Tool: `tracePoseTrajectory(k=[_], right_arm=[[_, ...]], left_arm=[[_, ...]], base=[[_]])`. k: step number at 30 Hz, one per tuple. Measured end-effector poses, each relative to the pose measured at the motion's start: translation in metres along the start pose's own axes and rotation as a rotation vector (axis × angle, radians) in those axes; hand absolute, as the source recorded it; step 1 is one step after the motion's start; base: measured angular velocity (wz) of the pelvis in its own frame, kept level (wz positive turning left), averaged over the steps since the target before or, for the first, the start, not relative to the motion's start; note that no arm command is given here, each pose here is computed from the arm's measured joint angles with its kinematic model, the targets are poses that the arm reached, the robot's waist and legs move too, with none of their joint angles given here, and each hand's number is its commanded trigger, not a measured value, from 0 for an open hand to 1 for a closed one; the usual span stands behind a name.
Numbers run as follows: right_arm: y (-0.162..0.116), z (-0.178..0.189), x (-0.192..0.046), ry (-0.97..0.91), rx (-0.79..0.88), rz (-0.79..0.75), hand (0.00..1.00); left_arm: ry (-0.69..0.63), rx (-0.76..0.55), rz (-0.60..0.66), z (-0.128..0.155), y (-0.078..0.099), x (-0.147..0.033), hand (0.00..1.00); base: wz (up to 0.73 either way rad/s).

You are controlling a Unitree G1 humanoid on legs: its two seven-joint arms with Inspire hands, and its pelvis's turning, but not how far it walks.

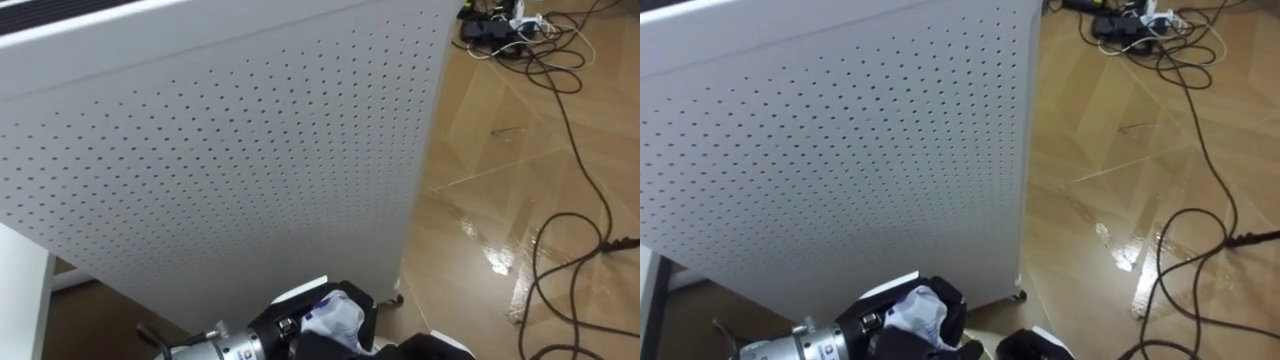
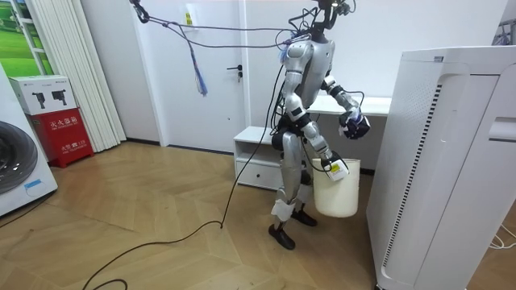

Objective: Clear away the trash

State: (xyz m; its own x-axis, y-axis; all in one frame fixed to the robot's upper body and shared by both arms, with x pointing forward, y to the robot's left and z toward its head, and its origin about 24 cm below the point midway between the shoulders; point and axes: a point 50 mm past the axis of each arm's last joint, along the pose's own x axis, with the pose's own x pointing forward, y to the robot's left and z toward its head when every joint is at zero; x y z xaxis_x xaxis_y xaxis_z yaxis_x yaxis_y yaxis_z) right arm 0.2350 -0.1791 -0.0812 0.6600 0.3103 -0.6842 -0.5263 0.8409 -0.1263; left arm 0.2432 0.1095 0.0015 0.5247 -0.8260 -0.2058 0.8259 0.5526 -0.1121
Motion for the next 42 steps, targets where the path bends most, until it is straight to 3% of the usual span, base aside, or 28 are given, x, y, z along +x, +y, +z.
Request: tracePoseTrajectory(k=[6,7,8,9,42], right_arm=[[-0.003,0.006,0.003,-0.006,-0.003,-0.006,1.00],[-0.003,0.006,0.003,-0.007,-0.003,-0.006,1.00],[-0.003,0.007,0.004,-0.011,-0.004,-0.005,1.00],[-0.003,0.009,0.004,-0.015,-0.005,-0.004,1.00],[-0.002,0.009,0.005,-0.013,0.003,0.001,1.00]], left_arm=[[0.084,-0.010,0.013,-0.018,0.002,-0.003,0.51],[0.092,-0.015,0.013,-0.020,0.002,-0.004,0.34],[0.106,-0.026,0.017,-0.024,0.002,-0.004,0.07],[0.120,-0.034,0.023,-0.027,0.003,-0.006,0.00],[0.216,-0.019,-0.032,-0.043,0.002,-0.011,0.00]], base=[[0.00],[-0.06],[-0.07],[-0.06],[0.01]])
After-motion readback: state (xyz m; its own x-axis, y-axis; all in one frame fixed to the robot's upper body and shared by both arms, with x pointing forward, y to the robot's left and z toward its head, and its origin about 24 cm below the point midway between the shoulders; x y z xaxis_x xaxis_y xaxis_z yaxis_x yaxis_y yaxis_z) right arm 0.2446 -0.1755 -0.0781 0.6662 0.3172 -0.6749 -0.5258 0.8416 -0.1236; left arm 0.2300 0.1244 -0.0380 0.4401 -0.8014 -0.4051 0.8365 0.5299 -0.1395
